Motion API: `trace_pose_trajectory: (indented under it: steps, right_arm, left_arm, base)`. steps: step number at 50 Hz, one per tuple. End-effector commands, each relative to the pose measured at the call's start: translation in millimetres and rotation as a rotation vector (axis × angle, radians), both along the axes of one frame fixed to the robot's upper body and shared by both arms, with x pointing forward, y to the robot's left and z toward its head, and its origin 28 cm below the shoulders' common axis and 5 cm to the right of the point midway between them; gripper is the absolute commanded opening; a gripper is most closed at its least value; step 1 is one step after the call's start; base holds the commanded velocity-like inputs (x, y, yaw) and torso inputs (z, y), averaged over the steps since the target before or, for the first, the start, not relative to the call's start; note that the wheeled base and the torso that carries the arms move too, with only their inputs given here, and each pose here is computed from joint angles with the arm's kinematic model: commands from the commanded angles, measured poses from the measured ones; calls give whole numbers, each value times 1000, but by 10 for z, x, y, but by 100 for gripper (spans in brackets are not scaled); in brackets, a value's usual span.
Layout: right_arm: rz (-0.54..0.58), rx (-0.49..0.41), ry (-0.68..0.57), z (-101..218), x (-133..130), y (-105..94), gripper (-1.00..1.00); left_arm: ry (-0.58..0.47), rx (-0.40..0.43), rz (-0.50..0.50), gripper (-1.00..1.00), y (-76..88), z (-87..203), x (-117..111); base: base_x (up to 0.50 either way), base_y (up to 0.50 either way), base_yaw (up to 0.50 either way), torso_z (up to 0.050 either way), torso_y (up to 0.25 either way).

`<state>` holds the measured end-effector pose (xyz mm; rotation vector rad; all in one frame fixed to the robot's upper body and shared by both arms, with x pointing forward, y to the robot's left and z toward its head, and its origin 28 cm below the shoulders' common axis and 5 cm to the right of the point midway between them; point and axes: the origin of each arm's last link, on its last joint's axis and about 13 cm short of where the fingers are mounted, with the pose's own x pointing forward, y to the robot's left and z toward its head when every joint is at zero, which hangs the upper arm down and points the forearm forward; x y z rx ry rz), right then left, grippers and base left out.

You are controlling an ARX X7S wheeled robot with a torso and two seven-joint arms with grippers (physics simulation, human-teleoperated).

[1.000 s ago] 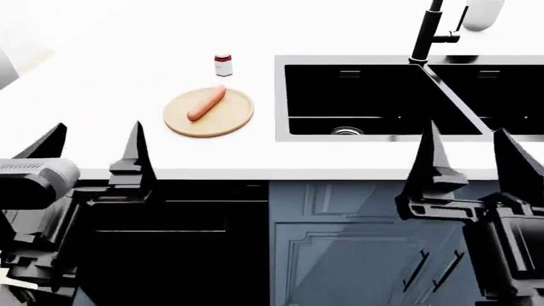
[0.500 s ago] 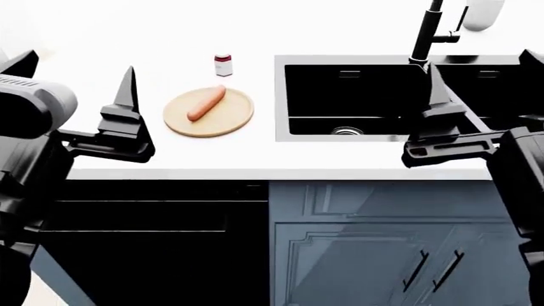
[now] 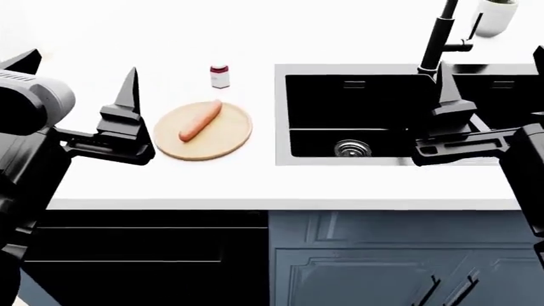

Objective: Pick the sausage from the counter and place it in the sink. Then turn on the sink faucet.

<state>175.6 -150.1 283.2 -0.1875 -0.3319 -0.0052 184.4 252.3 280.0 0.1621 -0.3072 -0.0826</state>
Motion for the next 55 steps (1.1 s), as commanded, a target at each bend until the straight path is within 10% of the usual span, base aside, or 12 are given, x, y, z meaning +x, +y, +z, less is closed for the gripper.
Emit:
trace_pose_trajectory:
  steps: [1,43,55]
  right_arm:
    - [-1,-7,5,2,-1,-3,100]
    - [-4,-19,23,-25,21,8,100]
    - [-9,-3,35,10,9,47,100]
  left_arm:
    - [8,-7,-7,100,4,2,-20]
    - [35,-28,-7,100,8,-26,-37]
    - [246,74,-131,100,-40,41,-168]
  base:
    - [254,0,0,0,0]
    - [252,0,0,0,1]
    - [0,0,0,0,0]
